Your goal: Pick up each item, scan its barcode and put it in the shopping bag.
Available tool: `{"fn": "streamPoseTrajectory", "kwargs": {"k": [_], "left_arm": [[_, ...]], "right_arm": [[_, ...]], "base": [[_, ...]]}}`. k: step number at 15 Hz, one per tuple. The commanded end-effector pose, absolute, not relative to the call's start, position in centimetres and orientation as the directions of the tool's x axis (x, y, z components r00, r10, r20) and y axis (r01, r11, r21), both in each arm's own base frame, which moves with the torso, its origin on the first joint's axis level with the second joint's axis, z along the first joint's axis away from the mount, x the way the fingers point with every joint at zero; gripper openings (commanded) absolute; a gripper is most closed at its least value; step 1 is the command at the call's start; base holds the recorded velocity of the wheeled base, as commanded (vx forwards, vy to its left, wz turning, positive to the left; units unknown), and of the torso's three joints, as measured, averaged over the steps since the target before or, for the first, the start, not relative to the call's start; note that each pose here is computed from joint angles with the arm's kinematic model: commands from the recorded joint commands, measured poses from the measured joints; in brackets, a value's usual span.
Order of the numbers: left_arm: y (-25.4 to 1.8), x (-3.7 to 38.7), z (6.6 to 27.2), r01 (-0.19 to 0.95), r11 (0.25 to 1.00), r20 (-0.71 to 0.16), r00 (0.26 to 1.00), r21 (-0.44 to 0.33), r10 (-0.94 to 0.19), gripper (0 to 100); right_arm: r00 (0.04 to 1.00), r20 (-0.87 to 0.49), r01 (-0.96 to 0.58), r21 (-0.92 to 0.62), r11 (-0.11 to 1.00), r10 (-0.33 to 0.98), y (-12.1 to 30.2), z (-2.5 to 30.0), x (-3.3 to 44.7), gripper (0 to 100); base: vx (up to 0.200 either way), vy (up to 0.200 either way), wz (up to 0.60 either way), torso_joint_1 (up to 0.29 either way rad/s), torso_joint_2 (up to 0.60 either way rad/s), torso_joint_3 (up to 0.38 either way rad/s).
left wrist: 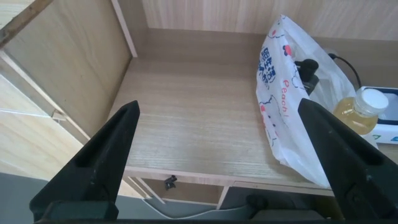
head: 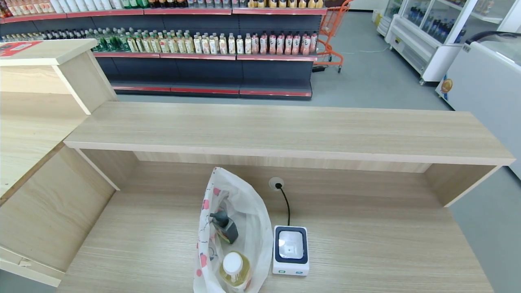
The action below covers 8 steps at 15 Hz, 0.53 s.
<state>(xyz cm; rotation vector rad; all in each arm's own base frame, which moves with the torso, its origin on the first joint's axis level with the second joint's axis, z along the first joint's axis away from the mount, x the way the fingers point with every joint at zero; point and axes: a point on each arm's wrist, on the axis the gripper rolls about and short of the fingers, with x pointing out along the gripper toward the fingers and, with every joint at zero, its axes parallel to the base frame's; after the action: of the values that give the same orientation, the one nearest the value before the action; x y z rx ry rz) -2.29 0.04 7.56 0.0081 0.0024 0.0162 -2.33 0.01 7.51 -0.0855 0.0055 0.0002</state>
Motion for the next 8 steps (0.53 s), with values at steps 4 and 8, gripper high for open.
{"fn": "streamPoseTrajectory", "kwargs": {"k": [4, 8], "left_arm": [[0.04, -2.29, 7.56, -0.017, 1.0, -0.002, 1.0, 0.008, 0.017, 100], [0.04, -2.29, 7.56, -0.017, 1.0, -0.002, 1.0, 0.008, 0.017, 100]], "right_arm": [[1.0, -0.006, 0.004, -0.02, 1.0, -0.005, 0.0, 7.54, -2.3, 0], [1.0, -0.006, 0.003, -0.014, 1.0, -0.003, -0.01, 7.54, -2.3, 0]], "base": [[0.0, 0.0, 0.0, 0.0, 0.0, 0.0], [0.0, 0.0, 0.0, 0.0, 0.0, 0.0]]}}
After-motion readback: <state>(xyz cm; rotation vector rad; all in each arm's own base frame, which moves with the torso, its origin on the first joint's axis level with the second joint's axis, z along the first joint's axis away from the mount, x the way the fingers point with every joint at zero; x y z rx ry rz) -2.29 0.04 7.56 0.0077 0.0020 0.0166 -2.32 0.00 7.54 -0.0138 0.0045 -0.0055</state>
